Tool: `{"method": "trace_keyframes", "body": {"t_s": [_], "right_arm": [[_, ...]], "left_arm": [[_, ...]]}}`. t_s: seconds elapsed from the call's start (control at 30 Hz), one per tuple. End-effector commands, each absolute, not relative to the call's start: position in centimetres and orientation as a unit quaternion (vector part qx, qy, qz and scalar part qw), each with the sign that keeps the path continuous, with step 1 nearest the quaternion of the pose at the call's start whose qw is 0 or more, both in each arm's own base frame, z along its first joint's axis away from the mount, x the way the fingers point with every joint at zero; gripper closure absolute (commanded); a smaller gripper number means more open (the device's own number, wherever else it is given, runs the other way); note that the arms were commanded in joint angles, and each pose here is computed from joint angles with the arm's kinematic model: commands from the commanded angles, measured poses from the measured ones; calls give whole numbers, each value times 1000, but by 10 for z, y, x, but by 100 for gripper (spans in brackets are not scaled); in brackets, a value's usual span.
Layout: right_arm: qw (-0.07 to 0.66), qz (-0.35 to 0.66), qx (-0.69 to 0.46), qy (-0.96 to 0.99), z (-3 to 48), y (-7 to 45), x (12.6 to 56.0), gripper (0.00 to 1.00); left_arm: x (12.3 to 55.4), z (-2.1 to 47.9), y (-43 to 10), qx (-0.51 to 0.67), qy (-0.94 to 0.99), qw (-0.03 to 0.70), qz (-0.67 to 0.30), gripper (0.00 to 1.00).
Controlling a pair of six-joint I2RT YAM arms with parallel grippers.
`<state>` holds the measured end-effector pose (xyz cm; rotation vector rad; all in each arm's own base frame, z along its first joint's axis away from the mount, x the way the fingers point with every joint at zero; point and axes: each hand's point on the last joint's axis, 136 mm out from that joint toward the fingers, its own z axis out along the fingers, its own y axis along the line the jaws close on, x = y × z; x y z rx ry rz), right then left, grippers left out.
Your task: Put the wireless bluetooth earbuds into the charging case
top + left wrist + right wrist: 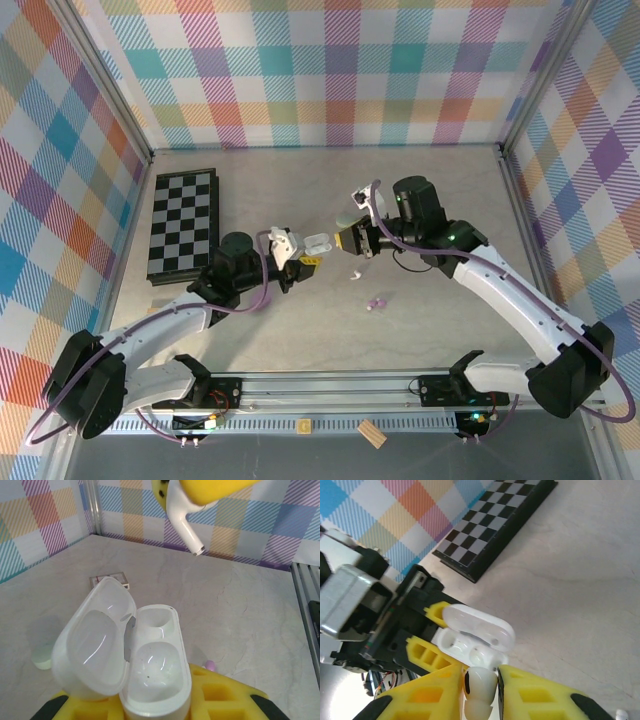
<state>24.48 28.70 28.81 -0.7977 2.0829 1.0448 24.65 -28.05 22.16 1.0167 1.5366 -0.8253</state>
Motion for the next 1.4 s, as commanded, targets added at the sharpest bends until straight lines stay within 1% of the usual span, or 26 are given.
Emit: {"method": "trace_keyframes", "body": {"t_s": [0.0, 0.07, 0.33, 0.53, 1.0, 1.37], "right_arm": [[362, 434, -338, 752, 309, 298, 232, 74], [372, 443, -344, 740, 314, 302, 230, 74], [395, 426, -360, 730, 307, 313, 240, 75], [390, 425, -366, 730, 299, 321, 245, 75], [359, 437, -386, 729, 283, 329, 234, 76], [363, 442, -387, 724, 277, 335, 235, 77]], "left_arm": [[246, 253, -292, 431, 609, 560, -361, 99], [244, 253, -295, 435, 607, 557, -365, 99], [236, 261, -302, 441, 595, 554, -380, 99], [235, 264, -302, 440, 592, 556, -382, 99], [242, 265, -302, 427, 600, 561, -377, 99], [244, 268, -302, 423, 601, 563, -379, 99]]}}
